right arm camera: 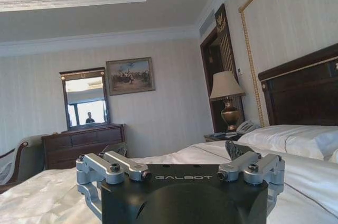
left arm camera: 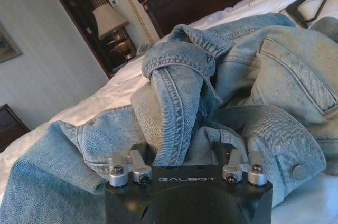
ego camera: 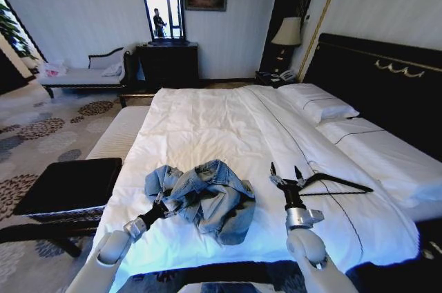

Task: Pick up the clothes from the bed and hang them on the clothes hanger.

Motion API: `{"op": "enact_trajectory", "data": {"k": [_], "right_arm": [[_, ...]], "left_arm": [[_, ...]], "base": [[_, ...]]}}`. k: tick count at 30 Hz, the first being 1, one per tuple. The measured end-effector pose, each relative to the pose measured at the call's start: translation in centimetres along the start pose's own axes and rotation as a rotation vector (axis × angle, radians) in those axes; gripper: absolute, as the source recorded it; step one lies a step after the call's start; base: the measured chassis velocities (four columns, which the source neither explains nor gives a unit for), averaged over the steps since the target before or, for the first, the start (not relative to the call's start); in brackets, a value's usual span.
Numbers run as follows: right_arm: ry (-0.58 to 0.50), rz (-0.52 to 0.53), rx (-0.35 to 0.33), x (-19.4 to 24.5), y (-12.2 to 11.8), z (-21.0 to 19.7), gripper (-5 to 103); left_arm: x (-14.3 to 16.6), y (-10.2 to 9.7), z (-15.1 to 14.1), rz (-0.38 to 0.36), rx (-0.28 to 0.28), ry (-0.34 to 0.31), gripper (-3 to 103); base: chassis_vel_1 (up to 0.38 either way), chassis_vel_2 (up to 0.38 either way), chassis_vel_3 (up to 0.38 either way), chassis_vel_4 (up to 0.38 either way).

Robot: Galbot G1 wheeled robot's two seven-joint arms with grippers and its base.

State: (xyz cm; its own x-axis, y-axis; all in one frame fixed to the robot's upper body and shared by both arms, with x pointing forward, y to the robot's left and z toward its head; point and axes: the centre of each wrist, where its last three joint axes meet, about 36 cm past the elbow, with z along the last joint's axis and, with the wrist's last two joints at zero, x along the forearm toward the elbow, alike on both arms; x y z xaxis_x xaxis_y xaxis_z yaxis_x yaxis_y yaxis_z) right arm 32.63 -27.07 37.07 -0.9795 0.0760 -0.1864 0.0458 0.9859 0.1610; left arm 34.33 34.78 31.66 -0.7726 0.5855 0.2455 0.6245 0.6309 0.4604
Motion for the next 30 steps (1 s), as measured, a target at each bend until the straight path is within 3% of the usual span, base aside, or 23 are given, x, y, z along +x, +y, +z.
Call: {"op": "enact_trajectory", "data": {"k": [2, 5, 7, 10, 11, 13, 15, 16, 19, 25, 30], "right_arm": [[-0.003, -0.004, -0.012, -0.1, 0.1, 0.1, 100], [0.011, -0.035, -0.046, -0.4, 0.4, 0.7, 100], [0.025, -0.053, -0.043, -0.5, 0.3, 0.9, 100], [0.105, -0.134, -0.038, -1.3, -0.1, 1.4, 100], [0.105, -0.134, -0.038, -1.3, -0.1, 1.4, 100], [0.206, -0.183, -0.048, -2.3, -0.3, 1.1, 100], [0.326, -0.236, -0.029, -3.5, -0.6, 0.7, 100], [0.326, -0.236, -0.029, -3.5, -0.6, 0.7, 100], [0.432, -0.306, 0.052, -7.3, -1.3, 0.4, 100], [0.534, -0.362, 0.034, -11.2, -1.6, -0.3, 100], [0.578, -0.448, 0.039, -11.6, -2.8, -0.1, 100]], "left_arm": [[0.0, 0.0, 0.0, -0.003, 0.002, -0.003, 65], [-0.2, 0.5, -0.3, -0.019, 0.007, -0.021, 49], [-0.2, 0.8, -0.5, -0.025, 0.008, -0.027, 49], [-0.3, 1.4, -0.9, -0.042, 0.013, -0.046, 33], [-0.3, 1.4, -0.9, -0.042, 0.013, -0.046, 33], [-0.1, 1.9, -1.1, -0.053, 0.018, -0.054, 22], [0.1, 2.2, -1.2, -0.064, 0.022, -0.059, 16], [0.1, 2.2, -1.2, -0.064, 0.022, -0.059, 16], [0.4, 2.7, -1.3, -0.078, 0.025, -0.063, 3], [0.7, 3.0, -1.3, -0.093, 0.035, -0.067, 3], [0.6, 3.3, -1.3, -0.104, 0.041, -0.073, 3]], "base": [[0.0, 0.0, 0.0, 0.0], [0.0, 0.0, 0.0, 0.0], [0.0, 0.0, 0.0, 0.0], [0.0, 0.0, 0.0, 0.0], [0.0, 0.0, 0.0, 0.0], [0.0, 0.0, 0.0, 0.0], [0.0, 0.0, 0.0, 0.0], [0.0, 0.0, 0.0, 0.0], [0.0, 0.0, 0.0, 0.0], [0.0, 0.0, 0.0, 0.0], [0.0, 0.0, 0.0, 0.0]]}}
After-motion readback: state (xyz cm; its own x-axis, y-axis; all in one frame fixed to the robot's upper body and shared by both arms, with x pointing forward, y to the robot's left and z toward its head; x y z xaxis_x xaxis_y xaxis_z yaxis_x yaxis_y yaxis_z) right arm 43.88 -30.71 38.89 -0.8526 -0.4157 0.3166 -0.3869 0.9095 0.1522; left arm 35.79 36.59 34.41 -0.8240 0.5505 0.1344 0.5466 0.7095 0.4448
